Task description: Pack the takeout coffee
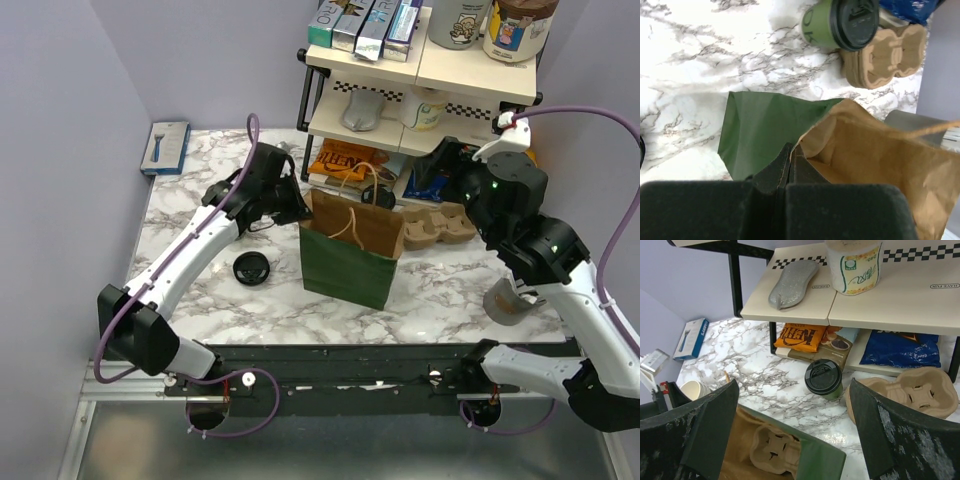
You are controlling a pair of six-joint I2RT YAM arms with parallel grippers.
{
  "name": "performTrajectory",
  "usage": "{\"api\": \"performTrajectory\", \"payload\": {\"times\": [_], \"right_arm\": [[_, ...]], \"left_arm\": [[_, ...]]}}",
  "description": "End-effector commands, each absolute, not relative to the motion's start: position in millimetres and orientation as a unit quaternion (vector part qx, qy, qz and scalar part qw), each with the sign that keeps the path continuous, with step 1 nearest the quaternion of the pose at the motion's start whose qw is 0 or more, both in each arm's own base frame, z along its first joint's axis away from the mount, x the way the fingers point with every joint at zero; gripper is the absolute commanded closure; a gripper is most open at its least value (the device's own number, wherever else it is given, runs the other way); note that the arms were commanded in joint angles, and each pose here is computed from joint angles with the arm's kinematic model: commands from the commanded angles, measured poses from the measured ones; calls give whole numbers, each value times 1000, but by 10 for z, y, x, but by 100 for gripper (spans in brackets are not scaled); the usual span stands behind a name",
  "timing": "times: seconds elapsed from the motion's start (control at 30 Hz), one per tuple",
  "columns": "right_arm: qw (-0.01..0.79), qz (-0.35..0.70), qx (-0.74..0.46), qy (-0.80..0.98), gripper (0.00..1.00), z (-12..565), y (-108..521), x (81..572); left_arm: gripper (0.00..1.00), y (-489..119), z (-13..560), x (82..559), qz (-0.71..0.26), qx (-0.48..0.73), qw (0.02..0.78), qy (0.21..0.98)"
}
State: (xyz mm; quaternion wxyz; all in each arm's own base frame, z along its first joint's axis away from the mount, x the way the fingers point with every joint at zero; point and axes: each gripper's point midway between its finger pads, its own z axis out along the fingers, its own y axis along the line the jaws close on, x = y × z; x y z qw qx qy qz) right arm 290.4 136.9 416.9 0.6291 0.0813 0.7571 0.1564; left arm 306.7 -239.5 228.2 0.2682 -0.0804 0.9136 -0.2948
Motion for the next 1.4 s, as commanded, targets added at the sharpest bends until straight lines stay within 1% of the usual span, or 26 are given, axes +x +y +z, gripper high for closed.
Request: {"api": "performTrajectory", "payload": {"times": [0.0,0.07,0.1,0.17,0.23,0.27,0.33,0.4,0.43,0.47,0.5,0.53,0.67,0.73,0.83,0.93,0.97,1.0,1.03,1.07,1.1,1.13,1.2,1.3,1.33,1.37], "right_arm": [[628,154,82,758,0,4192,1338,2888],[635,156,76,753,0,4206,1330,2876],[639,157,74,749,0,4223,1323,2867],[647,155,67,743,0,4204,1320,2874],[665,155,50,729,0,4258,1299,2842],[663,149,40,733,0,4138,1307,2846],[688,151,19,710,0,4220,1282,2798],[690,155,-20,707,0,4075,1364,2778],[708,161,-32,687,0,4172,1350,2726],[713,166,-44,679,0,4174,1369,2699],[711,173,-65,678,0,4084,1429,2676],[726,173,-79,661,0,4165,1417,2630],[728,178,-119,652,0,4114,1479,2560],[726,187,-142,646,0,4103,1551,2531],[720,213,-172,638,0,4144,1674,2459],[719,247,-192,620,0,4285,1744,2308],[718,268,-185,616,0,4392,1753,2241],[706,292,-206,611,0,4426,1843,2157],[682,301,-221,629,0,4337,1894,2114],[665,325,-225,634,0,4382,1949,2042],[650,361,-259,616,0,4549,2051,1860],[617,374,-282,632,0,4451,2164,1839],[577,429,-322,616,0,4539,2324,1613],[511,482,-356,616,5,4452,2543,1489],[496,489,-356,624,9,4428,2583,1493],[469,491,-348,647,12,4307,2679,1600]], "left_arm": [[100,-2445,2783,3132,-322,-35,329,887],[100,-2509,2953,3122,-337,4,352,873],[100,-2586,3132,3095,-361,28,366,857],[100,-2675,3267,3036,-375,72,386,840],[100,-2752,3411,2955,-382,147,416,812],[100,-2800,3444,2892,-386,182,422,799],[100,-2871,3502,2746,-375,264,443,770],[100,-2916,3478,2622,-352,309,458,755],[100,-2869,3447,2676,-319,323,478,752],[100,-2859,3431,2675,-308,332,483,749],[100,-2855,3417,2675,-302,332,486,750],[100,-2858,3392,2679,-297,334,485,751],[100,-2872,3331,2656,-280,357,486,747],[100,-2884,3388,2665,-278,353,496,743],[100,-2836,3456,2770,-264,313,502,762],[100,-2826,3399,2810,-265,272,487,787],[100,-2818,3390,2829,-266,254,485,793],[100,-2822,3347,2837,-273,221,473,808],[100,-2786,3335,2881,-266,195,472,817],[100,-2758,3312,2917,-260,169,469,827],[100,-2728,3232,2922,-252,146,453,842],[100,-2696,3245,2952,-249,115,452,849],[100,-2656,3171,2959,-242,86,441,860],[100,-2642,3164,2942,-249,62,437,862],[100,-2650,3127,2924,-251,64,434,863],[100,-2647,3129,2918,-256,53,432,863]]}}
